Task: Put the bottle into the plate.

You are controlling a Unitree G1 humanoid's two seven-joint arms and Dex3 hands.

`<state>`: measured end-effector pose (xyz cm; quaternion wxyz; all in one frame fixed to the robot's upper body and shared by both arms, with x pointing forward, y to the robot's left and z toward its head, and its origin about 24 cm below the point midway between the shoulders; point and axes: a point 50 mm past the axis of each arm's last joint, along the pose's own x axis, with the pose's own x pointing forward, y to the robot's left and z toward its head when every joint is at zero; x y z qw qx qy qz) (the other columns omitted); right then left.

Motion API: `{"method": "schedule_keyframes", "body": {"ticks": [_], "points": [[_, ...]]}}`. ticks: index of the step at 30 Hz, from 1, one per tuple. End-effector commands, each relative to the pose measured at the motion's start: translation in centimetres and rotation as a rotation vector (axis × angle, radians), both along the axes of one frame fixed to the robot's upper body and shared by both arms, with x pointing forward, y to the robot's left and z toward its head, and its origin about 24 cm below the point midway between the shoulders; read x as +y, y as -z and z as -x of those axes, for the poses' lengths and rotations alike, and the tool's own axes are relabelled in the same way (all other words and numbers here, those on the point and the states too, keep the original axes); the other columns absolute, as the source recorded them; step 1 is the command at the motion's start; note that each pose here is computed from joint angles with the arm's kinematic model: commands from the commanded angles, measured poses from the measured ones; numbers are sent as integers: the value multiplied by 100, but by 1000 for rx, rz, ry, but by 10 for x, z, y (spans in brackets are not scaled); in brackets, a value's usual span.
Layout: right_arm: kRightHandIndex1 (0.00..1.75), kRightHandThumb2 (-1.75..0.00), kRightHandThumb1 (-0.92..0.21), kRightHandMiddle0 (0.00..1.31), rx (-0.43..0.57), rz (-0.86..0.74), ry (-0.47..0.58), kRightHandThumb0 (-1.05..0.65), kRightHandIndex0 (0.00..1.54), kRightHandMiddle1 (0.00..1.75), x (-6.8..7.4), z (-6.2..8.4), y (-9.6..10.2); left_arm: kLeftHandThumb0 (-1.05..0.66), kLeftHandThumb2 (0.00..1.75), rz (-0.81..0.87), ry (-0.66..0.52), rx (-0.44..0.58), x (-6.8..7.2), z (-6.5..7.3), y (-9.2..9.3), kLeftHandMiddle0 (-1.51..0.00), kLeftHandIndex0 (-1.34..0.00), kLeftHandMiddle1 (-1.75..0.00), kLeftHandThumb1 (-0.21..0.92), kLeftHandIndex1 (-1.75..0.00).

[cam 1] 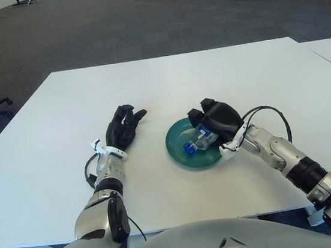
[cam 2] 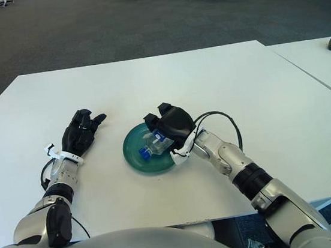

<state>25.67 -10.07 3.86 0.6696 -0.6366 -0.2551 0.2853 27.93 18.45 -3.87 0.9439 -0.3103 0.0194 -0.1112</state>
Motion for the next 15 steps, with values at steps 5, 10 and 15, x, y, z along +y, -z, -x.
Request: {"method": "schedule_keyframes", "body": {"ticks": [5, 10, 15], "points": [[171, -154, -11, 53, -13, -34, 3, 0, 78, 175, 0, -6, -11, -36, 52, -6, 9, 34, 0, 2, 4, -55, -20, -130, 92, -175], [171, -153, -13, 52, 0, -38, -14, 0, 77, 175, 4, -5, -14, -36, 52, -13, 3, 37, 0, 2, 4, -55, -20, -131, 92, -175], [172, -153, -13, 51, 21, -49, -33, 0, 76, 175, 10, -6, -19, -36, 52, -15, 4, 36, -1, 2, 4, -55, -20, -131, 92, -175]]}}
